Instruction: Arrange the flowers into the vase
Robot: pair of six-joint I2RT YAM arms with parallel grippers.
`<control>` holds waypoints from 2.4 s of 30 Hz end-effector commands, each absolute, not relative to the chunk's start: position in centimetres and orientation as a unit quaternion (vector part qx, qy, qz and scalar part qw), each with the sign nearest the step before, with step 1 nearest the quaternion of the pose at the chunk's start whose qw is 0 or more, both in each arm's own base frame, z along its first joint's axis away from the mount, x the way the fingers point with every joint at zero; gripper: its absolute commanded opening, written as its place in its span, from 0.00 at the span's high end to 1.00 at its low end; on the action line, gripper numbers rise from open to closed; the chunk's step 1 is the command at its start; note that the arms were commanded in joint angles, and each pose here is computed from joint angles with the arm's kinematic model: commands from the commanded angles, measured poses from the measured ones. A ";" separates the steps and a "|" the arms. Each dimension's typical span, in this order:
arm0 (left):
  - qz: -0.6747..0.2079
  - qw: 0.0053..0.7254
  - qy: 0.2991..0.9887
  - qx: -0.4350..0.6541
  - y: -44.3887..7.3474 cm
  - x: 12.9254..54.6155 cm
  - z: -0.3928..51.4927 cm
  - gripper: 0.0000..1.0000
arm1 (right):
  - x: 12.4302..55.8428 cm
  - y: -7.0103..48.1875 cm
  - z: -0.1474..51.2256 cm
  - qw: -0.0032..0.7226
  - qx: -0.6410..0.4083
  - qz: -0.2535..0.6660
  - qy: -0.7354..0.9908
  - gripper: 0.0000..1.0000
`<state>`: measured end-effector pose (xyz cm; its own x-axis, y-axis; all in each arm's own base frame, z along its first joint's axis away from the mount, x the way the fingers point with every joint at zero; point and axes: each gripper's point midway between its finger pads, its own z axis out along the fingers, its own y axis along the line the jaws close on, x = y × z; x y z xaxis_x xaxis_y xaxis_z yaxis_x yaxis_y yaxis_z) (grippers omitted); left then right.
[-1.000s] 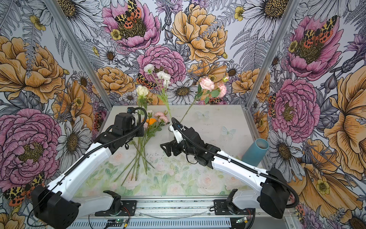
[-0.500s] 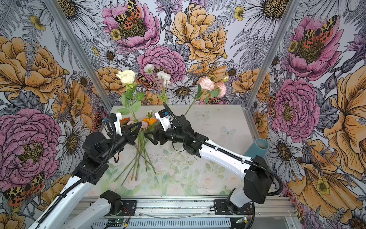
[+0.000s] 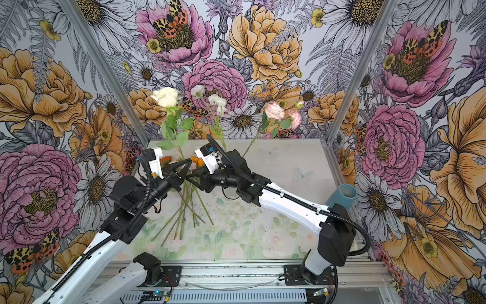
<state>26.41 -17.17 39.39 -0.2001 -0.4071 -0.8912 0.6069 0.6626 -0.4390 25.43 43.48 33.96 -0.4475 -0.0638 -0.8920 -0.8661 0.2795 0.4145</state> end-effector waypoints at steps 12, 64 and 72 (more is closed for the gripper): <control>-0.405 0.631 0.657 0.078 -17.0 25.7 39.4 0.62 | 26.0 43.2 35.6 0.438 -0.341 0.470 0.686 1.00; -0.402 0.543 0.720 0.161 -17.5 20.4 33.3 0.02 | 38.7 34.6 37.7 0.757 -0.232 0.106 0.602 1.00; -0.399 0.543 0.721 0.158 -17.5 20.5 33.2 0.01 | 36.9 36.2 31.9 0.712 -0.315 0.119 0.616 1.00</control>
